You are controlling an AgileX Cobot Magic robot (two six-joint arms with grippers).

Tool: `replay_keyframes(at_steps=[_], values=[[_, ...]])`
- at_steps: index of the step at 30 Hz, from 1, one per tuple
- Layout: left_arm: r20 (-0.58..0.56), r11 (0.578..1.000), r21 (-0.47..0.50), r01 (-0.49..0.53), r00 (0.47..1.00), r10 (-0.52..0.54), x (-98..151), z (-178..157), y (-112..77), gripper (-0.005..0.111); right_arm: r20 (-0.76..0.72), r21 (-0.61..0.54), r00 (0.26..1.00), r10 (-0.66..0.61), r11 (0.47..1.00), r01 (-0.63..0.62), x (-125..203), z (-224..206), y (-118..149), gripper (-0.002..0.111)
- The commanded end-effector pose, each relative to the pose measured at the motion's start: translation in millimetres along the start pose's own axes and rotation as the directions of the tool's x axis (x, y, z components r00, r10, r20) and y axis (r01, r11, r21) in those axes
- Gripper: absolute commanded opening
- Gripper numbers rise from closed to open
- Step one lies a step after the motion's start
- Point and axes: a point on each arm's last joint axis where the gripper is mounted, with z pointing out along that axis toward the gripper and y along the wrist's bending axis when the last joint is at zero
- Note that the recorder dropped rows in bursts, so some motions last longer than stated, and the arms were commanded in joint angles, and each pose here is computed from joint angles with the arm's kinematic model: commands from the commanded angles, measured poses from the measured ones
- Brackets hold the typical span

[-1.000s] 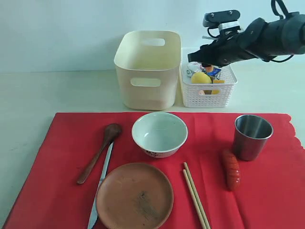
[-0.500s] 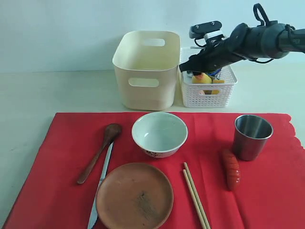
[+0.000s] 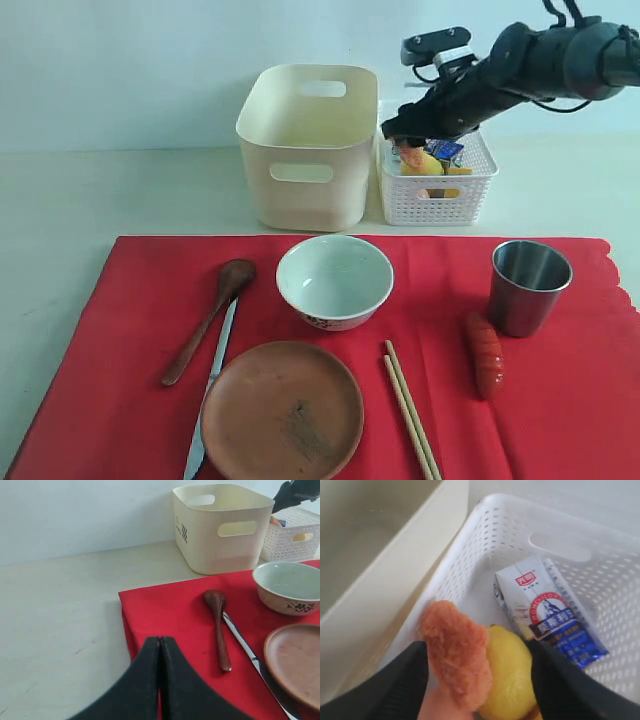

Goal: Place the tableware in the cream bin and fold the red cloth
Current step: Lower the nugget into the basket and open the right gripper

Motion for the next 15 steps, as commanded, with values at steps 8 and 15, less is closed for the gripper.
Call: replay_keyframes(at_steps=[8, 15], values=[[0.010, 1.000, -0.005, -0.001, 1.000, 0.001, 0.1, -0.2, 0.3, 0.000, -0.151, 0.108, 0.987, 0.052, 0.993, -0.036, -18.8, -75.2, -23.8, 0.060], [0.010, 1.000, -0.005, -0.001, 1.000, 0.001, 0.1, -0.2, 0.3, 0.000, -0.216, 0.076, 0.973, 0.077, 0.995, -0.062, -23.5, -118.7, -15.8, 0.059]])
